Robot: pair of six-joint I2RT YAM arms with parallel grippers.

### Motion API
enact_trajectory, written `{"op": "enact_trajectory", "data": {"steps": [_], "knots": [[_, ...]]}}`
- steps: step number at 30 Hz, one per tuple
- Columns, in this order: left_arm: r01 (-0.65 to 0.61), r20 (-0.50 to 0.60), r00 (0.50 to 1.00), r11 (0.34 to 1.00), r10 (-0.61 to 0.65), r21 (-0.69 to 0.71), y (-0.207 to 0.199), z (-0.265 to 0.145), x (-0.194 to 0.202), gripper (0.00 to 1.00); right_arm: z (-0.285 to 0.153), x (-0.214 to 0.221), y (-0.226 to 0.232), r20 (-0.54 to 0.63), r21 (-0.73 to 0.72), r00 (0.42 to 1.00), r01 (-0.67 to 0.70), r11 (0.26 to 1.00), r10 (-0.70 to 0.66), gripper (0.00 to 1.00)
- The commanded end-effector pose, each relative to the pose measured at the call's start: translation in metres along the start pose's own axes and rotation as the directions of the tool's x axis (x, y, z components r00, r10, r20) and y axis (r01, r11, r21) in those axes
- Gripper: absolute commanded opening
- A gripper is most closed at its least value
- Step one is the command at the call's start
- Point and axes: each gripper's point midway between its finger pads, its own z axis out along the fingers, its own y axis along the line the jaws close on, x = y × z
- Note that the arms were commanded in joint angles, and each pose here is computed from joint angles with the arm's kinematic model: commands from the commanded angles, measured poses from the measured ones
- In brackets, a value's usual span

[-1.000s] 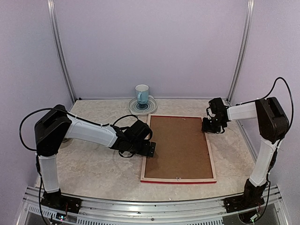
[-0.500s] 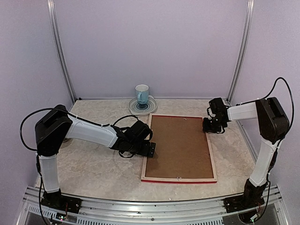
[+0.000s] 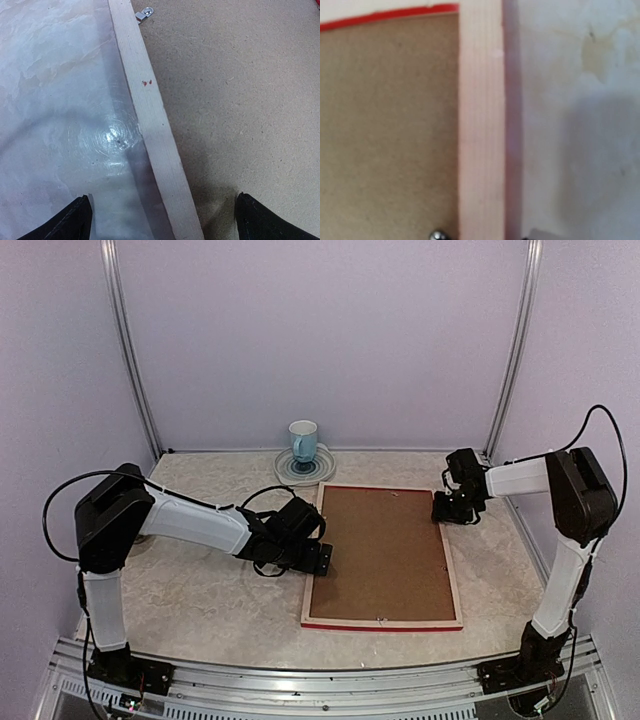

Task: Put the photo into the frame
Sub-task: Press the fastener onto the backboard.

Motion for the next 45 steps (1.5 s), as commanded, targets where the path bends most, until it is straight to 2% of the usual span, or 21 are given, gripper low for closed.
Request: {"op": "enact_trajectory", "data": {"steps": [1, 9, 15, 24, 29, 30, 33, 34, 45], "knots": [[0.001, -0.005, 1.000, 1.000, -0.001, 0.004, -0.001, 0.005, 0.005, 0.99, -0.011, 0.001, -0.003, -0.025, -0.001, 1.000, 0.000, 1.000, 0.000, 0.41], [0.002, -0.004, 1.000, 1.000, -0.002, 0.009, -0.003, 0.004, 0.005, 0.99, -0.013, -0.002, -0.003, -0.032, 0.009, 0.999, 0.022, 1.000, -0.021, 0.40], [0.000, -0.005, 1.000, 1.000, 0.000, 0.006, -0.002, 0.003, 0.006, 0.99, -0.004, 0.004, -0.012, -0.040, 0.051, 0.999, 0.018, 0.999, -0.016, 0.28], [0.000, -0.008, 1.000, 1.000, 0.000, 0.007, -0.002, 0.004, 0.008, 0.99, -0.001, 0.004, -0.013, -0.033, 0.055, 0.999, 0.020, 0.998, -0.018, 0.17], [-0.002, -0.006, 1.000, 1.000, 0.002, 0.008, -0.003, 0.005, 0.007, 0.99, -0.006, 0.000, -0.013, -0.016, 0.056, 1.000, 0.018, 0.998, -0.017, 0.17], [-0.002, -0.006, 1.000, 1.000, 0.002, 0.010, -0.004, 0.004, 0.006, 0.99, -0.006, 0.000, -0.012, -0.017, 0.050, 1.000, 0.020, 0.999, -0.019, 0.19], [-0.002, -0.007, 1.000, 1.000, 0.002, 0.011, -0.004, 0.005, 0.006, 0.99, -0.007, -0.002, -0.008, -0.018, 0.035, 1.000, 0.020, 0.999, -0.020, 0.35], [-0.002, -0.008, 1.000, 1.000, 0.002, 0.010, -0.004, 0.006, 0.007, 0.99, -0.007, -0.002, -0.008, -0.018, 0.033, 1.000, 0.021, 0.999, -0.020, 0.36], [0.001, -0.012, 1.000, 1.000, -0.001, 0.009, -0.002, 0.006, 0.009, 0.99, 0.001, -0.003, -0.010, -0.016, 0.047, 1.000, 0.015, 0.999, -0.014, 0.33]]}}
